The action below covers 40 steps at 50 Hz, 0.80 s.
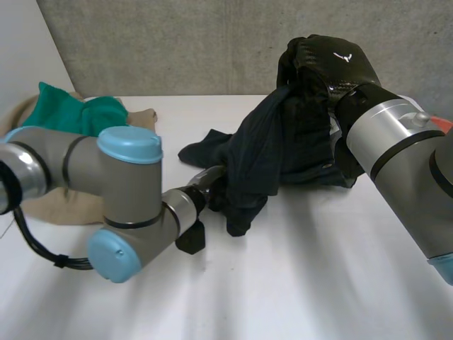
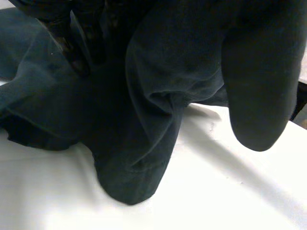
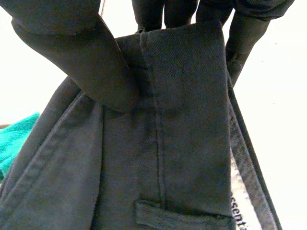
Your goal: Fold the laundry.
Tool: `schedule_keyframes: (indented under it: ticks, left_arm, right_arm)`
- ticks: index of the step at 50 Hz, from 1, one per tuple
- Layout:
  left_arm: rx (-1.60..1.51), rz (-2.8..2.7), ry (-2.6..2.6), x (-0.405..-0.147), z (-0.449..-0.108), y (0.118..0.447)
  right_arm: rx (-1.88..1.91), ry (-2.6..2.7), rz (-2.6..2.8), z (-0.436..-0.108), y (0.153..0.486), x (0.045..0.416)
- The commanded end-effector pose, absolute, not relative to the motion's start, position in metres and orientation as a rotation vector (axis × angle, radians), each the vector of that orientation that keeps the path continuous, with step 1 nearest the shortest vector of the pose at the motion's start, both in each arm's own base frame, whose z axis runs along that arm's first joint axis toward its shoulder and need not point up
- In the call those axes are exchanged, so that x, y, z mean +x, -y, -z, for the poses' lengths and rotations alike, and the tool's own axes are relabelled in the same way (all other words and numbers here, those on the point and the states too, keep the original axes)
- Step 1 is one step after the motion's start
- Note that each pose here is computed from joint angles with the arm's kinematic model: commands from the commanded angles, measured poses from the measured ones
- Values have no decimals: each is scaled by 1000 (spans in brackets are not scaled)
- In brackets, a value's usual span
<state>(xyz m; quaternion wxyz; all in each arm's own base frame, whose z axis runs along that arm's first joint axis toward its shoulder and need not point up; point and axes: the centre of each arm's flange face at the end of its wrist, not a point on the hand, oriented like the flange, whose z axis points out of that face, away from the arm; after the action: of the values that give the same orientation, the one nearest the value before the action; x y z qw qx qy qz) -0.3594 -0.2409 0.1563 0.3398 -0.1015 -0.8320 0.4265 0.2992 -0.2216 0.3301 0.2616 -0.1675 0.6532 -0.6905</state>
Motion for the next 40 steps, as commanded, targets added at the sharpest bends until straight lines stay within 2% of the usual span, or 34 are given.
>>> schedule_keyframes:
  ticks: [1, 7, 11, 14, 18, 23, 26, 27, 33, 35, 40]
  left_arm:
    - [-214, -1170, 2170, -380, -149, 240]
    - [-94, -1238, 2147, -391, -156, 246]
    - [-25, -1288, 2147, -386, -168, 253]
    - [15, -1337, 2175, -370, -184, 262]
    - [-13, -1449, 2226, -336, -212, 278]
    - [-339, -1723, 2264, -285, -262, 290]
    - [-510, -1831, 2227, -271, -287, 280]
    - [-612, -1912, 2173, -265, -307, 268]
    - [-771, -2248, 1954, -240, -379, 228]
    - [-757, -2385, 1844, -230, -411, 212]
    - [-746, -2493, 1659, -229, -454, 195]
  right_arm:
    - [-430, -1757, 1843, -331, 216, 301]
    - [-399, -1757, 1831, -332, 217, 299]
    - [-382, -1772, 1842, -330, 223, 294]
    - [-366, -1789, 1880, -332, 234, 285]
    - [-389, -1817, 1959, -335, 248, 270]
    - [-567, -1842, 2084, -339, 259, 256]
    - [-657, -1860, 2109, -340, 260, 250]
    - [-712, -1877, 2113, -341, 260, 247]
    - [-845, -1891, 2136, -353, 249, 238]
    - [-841, -1847, 2190, -370, 242, 235]
    - [-765, -1715, 2325, -411, 230, 227]
